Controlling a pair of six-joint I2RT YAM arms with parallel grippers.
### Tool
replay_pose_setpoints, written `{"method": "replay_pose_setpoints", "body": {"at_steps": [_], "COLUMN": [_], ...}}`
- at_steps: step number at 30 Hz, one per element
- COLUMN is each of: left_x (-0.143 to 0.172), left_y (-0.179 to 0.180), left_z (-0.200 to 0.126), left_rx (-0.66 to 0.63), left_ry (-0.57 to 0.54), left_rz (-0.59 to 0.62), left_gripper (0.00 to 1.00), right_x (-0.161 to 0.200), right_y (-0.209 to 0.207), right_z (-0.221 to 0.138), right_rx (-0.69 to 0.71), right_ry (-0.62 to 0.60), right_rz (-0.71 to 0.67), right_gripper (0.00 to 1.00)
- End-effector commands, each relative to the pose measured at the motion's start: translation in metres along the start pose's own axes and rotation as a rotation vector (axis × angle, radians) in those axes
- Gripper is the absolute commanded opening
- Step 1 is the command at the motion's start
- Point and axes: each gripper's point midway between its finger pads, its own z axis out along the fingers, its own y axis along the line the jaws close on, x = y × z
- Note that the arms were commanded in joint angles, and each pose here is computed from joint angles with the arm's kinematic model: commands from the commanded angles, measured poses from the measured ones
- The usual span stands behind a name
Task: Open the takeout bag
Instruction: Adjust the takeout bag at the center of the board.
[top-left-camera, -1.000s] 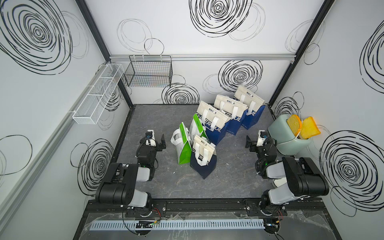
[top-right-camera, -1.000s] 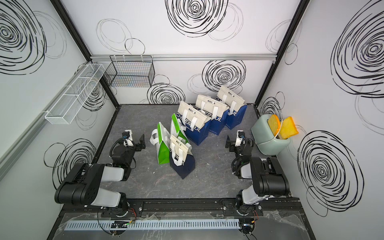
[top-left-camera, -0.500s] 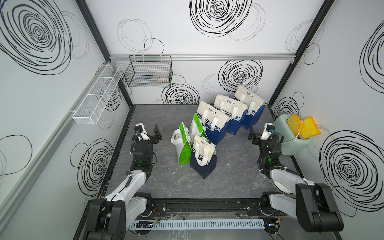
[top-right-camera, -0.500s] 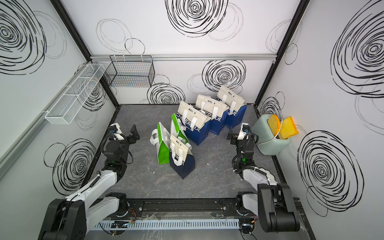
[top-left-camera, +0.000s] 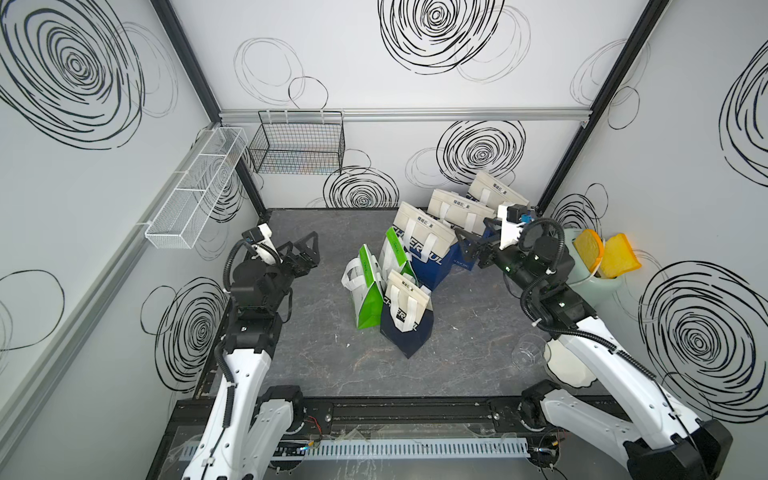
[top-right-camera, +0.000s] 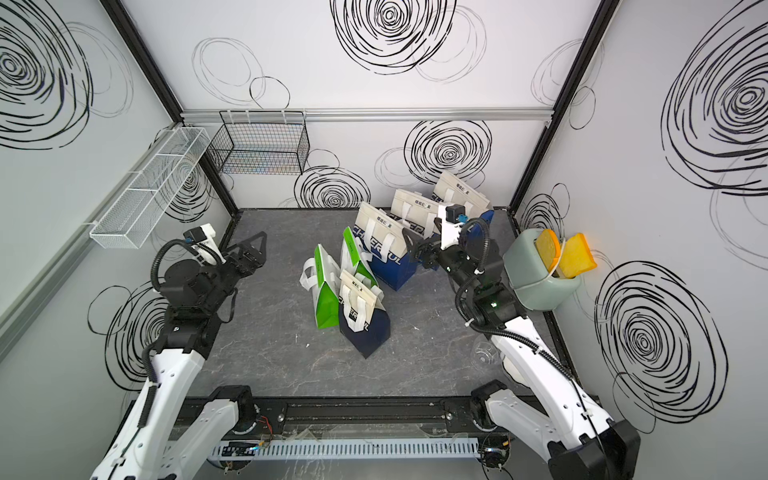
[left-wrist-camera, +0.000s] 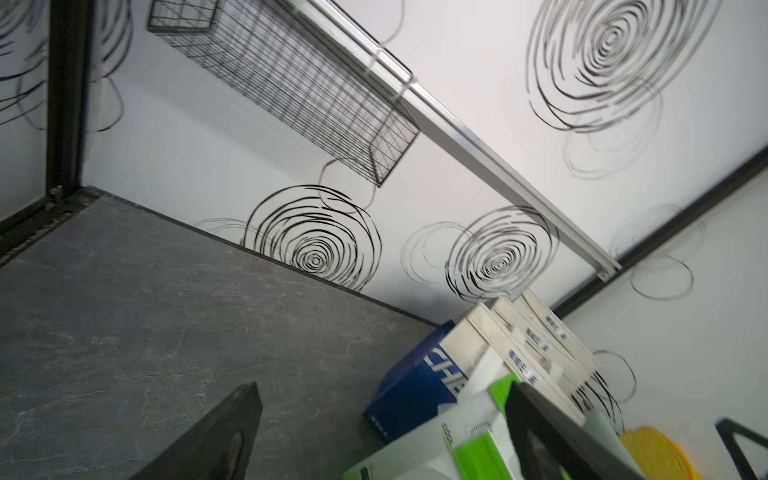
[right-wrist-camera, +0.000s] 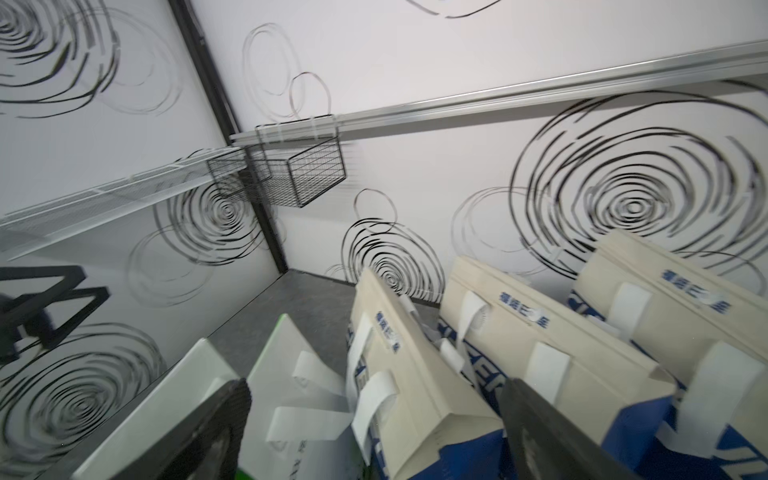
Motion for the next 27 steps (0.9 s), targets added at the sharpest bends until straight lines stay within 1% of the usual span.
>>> {"method": "replay_pose_setpoints", "body": {"at_steps": [1,2,3,5,8,12,13,15,18,21,22,27], "left_x": [0.032,0.037,0.043,0.056,0.067,0.075,0.077,0.080,0.085,0.085,0.085,0.083], "left_y": [-0.028,-0.034,-0.044,-0.061,-0.067,-0.069,-0.069,-0.065,-0.063,-0.061,-0.061,-0.059], "left_z": [-0.025,-0.030,-0.036,-0.048,-0.057,-0.062,-0.062,-0.063,-0.065,-0.067,-0.067,-0.069], "left_rx": [0.091,0.109,0.154,0.251,0.273,0.276,0.274,0.251,0.241,0.234,0.232,0.218], "left_ry": [0.176,0.179,0.180,0.195,0.208,0.204,0.203,0.195,0.189,0.183,0.179,0.164], "left_rz": [0.133,0.140,0.145,0.164,0.198,0.243,0.251,0.268,0.277,0.279,0.280,0.285], "left_gripper": [1.00,1.00,1.00,1.00,1.00,1.00,0.99,1.00,1.00,1.00,1.00,1.00], "right_x": [0.034,0.037,0.040,0.051,0.075,0.102,0.107,0.115,0.116,0.119,0.124,0.137], "right_y": [0.036,0.045,0.057,0.075,0.103,0.126,0.125,0.126,0.130,0.128,0.127,0.133], "right_z": [-0.010,-0.012,-0.016,-0.022,-0.033,-0.036,-0.034,-0.027,-0.015,-0.004,-0.002,-0.001], "right_rx": [-0.147,-0.182,-0.228,-0.278,-0.344,-0.381,-0.369,-0.357,-0.356,-0.331,-0.324,-0.351], "right_ry": [0.282,0.328,0.385,0.511,0.695,0.826,0.850,0.891,0.896,0.909,0.925,0.961], "right_rz": [0.013,0.015,0.016,0.009,-0.031,-0.103,-0.119,-0.153,-0.169,-0.177,-0.180,-0.182], "right_gripper": [0.94,0.93,0.91,0.89,0.85,0.81,0.81,0.76,0.74,0.64,0.63,0.57]}}
